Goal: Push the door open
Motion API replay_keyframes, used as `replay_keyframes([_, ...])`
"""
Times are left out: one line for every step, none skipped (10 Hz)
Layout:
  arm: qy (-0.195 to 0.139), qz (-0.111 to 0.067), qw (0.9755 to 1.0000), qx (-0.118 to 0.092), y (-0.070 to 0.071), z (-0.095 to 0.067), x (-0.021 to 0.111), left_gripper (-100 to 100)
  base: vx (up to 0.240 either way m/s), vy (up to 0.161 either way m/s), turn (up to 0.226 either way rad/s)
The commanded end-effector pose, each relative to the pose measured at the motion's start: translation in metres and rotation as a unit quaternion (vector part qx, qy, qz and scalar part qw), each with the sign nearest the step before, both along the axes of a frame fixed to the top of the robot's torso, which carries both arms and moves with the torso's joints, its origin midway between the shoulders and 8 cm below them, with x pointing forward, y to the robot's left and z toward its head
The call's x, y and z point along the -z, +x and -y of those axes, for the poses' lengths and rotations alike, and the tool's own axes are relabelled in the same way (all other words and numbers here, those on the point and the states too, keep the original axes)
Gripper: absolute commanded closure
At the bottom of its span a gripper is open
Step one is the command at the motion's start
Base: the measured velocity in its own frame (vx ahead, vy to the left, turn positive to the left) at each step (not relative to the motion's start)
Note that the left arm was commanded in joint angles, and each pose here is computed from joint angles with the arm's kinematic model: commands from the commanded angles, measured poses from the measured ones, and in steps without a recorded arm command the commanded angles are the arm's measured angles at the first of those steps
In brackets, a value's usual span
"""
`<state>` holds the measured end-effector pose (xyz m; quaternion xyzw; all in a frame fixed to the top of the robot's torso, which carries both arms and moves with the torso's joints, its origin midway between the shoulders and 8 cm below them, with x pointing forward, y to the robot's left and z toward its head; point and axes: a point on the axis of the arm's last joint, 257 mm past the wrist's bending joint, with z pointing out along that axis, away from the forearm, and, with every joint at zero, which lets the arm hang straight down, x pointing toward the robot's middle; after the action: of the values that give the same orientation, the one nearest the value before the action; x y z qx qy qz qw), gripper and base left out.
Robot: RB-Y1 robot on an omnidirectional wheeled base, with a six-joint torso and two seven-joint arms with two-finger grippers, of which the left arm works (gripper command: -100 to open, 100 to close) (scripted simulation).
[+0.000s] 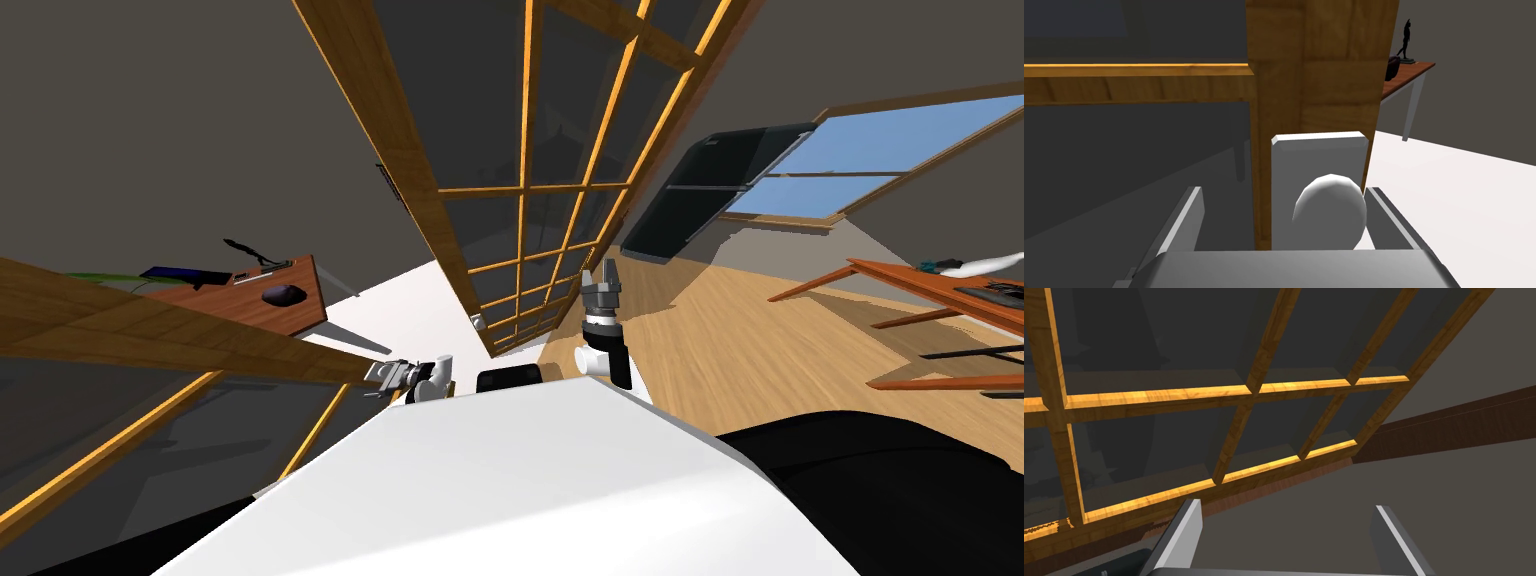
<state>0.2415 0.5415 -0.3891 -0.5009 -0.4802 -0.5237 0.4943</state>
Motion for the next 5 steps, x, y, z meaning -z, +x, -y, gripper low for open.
replay_keyframes([0.01,-0.001,0.9998,-0.015,-0.009,-0.007,-0.007,100,0.041,0.124,-0.021])
replay_keyframes([0.003,-0.012,0.9998,-0.013,-0.013,-0.004,0.001,100,0.025,0.056,0.042])
replay_keyframes([0.009,-0.001,0.9998,-0.015,-0.009,-0.007,-0.006,100,0.004,0.013,0.022])
replay_keyframes([0.014,0.006,0.9997,-0.016,-0.007,-0.009,-0.011,100,-0.007,-0.012,-0.006])
replay_keyframes([0.014,0.007,0.9992,-0.037,-0.018,-0.013,-0.011,100,-0.002,0.042,-0.132])
